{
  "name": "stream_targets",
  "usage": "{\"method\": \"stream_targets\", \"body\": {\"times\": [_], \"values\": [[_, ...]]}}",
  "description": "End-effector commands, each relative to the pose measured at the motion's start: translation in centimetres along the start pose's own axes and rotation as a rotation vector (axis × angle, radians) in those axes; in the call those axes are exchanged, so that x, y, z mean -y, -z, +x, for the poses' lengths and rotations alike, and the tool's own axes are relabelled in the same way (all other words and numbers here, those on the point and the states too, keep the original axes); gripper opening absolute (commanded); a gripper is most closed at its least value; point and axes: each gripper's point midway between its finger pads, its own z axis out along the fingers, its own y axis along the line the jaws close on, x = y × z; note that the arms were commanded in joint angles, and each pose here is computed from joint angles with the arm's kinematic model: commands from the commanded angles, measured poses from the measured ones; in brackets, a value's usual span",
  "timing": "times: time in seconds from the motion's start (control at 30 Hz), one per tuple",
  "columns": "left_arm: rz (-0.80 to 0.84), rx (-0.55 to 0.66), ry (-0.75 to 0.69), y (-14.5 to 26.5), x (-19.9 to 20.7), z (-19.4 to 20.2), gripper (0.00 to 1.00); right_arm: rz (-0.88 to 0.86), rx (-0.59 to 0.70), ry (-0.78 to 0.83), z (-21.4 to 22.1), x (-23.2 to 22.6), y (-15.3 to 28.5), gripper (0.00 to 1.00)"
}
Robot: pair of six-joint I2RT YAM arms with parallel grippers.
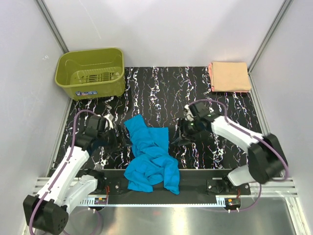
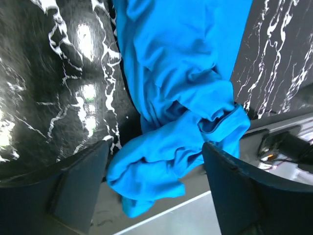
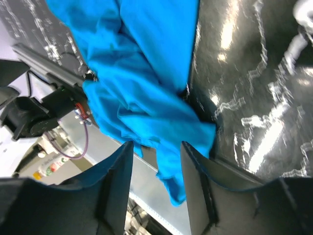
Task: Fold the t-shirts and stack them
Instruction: Move the tshirt to the center of the board
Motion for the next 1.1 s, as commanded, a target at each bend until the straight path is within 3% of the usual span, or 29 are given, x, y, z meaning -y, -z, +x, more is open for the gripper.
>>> {"method": "stream_targets", "body": {"times": [0.0, 0.1, 0.13, 0.37, 0.47, 0.5, 0.53, 0.57, 0.6, 0.63, 0.67, 0.7, 0.73, 0.8, 0.9, 0.97, 1.07], "values": [[0.038, -0.007, 0.153, -0.8, 1.2, -0.2, 0.81, -0.052, 0.008, 0.113, -1.8, -3.1, -2.1, 0.5], [0.013, -0.028, 0.194, -2.9, 0.2, 0.9, 0.81, 0.001, -0.075, 0.191, 0.4, -2.9, -4.3, 0.72], [0.004, -0.024, 0.181, -3.4, -0.1, 1.0, 0.82, 0.036, -0.086, 0.206, 0.8, -2.1, -5.0, 0.99], [-0.044, -0.168, 0.05, -7.3, 0.2, 4.9, 0.88, 0.103, -0.194, 0.271, 5.5, 1.0, -6.4, 1.0], [-0.094, -0.214, 0.04, -8.8, -0.5, 6.3, 0.84, 0.142, -0.175, 0.326, 6.3, 1.5, -6.5, 1.0], [-0.105, -0.239, 0.043, -9.2, -0.8, 6.9, 0.78, 0.147, -0.175, 0.327, 6.5, 1.6, -6.5, 1.0], [-0.094, -0.244, 0.042, -9.6, -0.7, 7.0, 0.74, 0.143, -0.187, 0.321, 6.9, 1.8, -6.7, 0.96], [-0.098, -0.256, 0.047, -9.8, -0.9, 7.4, 0.71, 0.134, -0.191, 0.306, 7.2, 1.9, -7.0, 0.68], [-0.091, -0.266, 0.046, -9.8, -0.8, 7.7, 0.61, 0.127, -0.199, 0.294, 7.5, 1.9, -7.2, 0.4], [-0.089, -0.265, 0.047, -9.8, -0.8, 7.8, 0.54, 0.128, -0.206, 0.286, 7.8, 2.2, -7.4, 0.22], [-0.089, -0.258, 0.044, -9.8, -0.8, 7.7, 0.45, 0.126, -0.201, 0.281, 7.8, 2.2, -7.5, 0.12], [-0.087, -0.245, 0.044, -9.6, -0.6, 7.4, 0.36, 0.137, -0.19, 0.281, 7.6, 2.4, -7.5, 0.08], [-0.093, -0.234, 0.039, -9.1, -0.6, 7.1, 0.17, 0.136, -0.16, 0.292, 7.1, 1.9, -7.2, 0.06], [-0.111, -0.178, 0.01, -7.9, 0.0, 5.6, 0.0, 0.194, -0.089, 0.308, 5.9, 2.1, -6.0, 0.0], [-0.1, -0.043, -0.048, -4.9, 1.8, 2.2, 0.0, 0.321, 0.029, 0.357, 3.2, 2.1, -3.5, 0.0], [-0.079, 0.109, -0.086, -1.6, 3.8, -1.3, 0.0, 0.377, 0.09, 0.418, 1.2, 0.7, -1.5, 0.0], [-0.096, 0.288, -0.113, 3.8, 5.2, -5.0, 0.0, 0.472, 0.285, 0.484, -3.6, -1.9, 2.4, 0.0]]}}
